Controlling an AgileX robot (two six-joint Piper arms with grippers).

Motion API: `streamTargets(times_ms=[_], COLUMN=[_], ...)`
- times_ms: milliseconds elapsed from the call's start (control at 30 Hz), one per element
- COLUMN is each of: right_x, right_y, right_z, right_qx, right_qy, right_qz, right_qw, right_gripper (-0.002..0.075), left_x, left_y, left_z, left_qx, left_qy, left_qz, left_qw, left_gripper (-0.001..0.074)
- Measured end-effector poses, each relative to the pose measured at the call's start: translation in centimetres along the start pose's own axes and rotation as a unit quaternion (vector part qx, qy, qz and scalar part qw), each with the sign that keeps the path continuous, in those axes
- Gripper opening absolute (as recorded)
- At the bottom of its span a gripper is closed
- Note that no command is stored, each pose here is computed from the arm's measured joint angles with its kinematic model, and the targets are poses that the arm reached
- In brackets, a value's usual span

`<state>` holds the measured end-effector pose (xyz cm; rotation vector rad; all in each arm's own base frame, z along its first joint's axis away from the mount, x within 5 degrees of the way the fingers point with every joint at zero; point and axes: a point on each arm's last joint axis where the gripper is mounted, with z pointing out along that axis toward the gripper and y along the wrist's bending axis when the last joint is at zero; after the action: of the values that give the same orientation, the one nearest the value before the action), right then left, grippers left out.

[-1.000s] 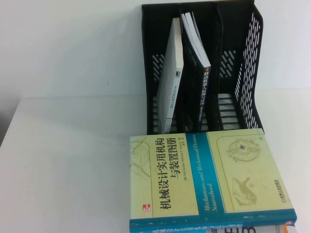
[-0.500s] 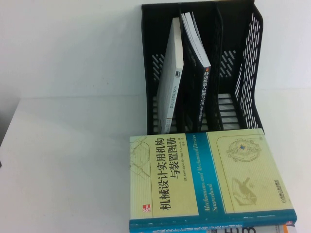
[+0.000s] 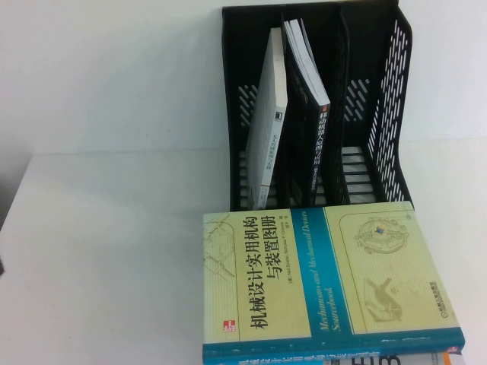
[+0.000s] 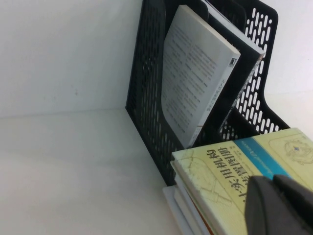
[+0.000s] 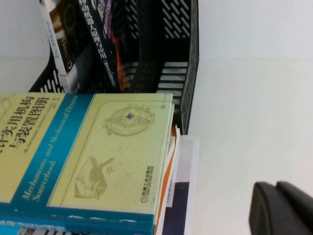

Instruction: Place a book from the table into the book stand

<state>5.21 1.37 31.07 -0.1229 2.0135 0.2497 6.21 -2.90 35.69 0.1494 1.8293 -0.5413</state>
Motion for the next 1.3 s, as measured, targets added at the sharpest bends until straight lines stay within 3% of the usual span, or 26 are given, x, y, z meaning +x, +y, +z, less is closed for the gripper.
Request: streamTargets(times_ms=[200,467,733,1300], right_x=[0.0,0.0,0.0,0.0], right_y=[0.0,0.0,0.0,0.0], right_z=[0.0,0.0,0.0,0.0], right_qx=[0.0,0.0,0.0,0.0], right_qy=[0.0,0.001,0.001,0.002], right_qz=[0.0,0.0,0.0,0.0], right_qw=[1.0,1.0,1.0,1.0], right_gripper=[-0.0003,-0.0003,-0.0003,-0.0003], left_x=[1.6,10.2,16.4,16.7], left_y=[1.8,5.7,7.3,7.3], left_z=[-1.3,0.8,2.2,2.1], left_qx=[-0.088,-0.202,-0.195,-0.201], left_qy=[-0.051,-0.072,-0.066,-0.05], left_qz=[-0.001,-0.028,-0.101,-0.111], left_qw=[0.995,0.976,0.973,0.972], left_gripper=[-0.0001,-0.0002,-0.0002,-0.0002])
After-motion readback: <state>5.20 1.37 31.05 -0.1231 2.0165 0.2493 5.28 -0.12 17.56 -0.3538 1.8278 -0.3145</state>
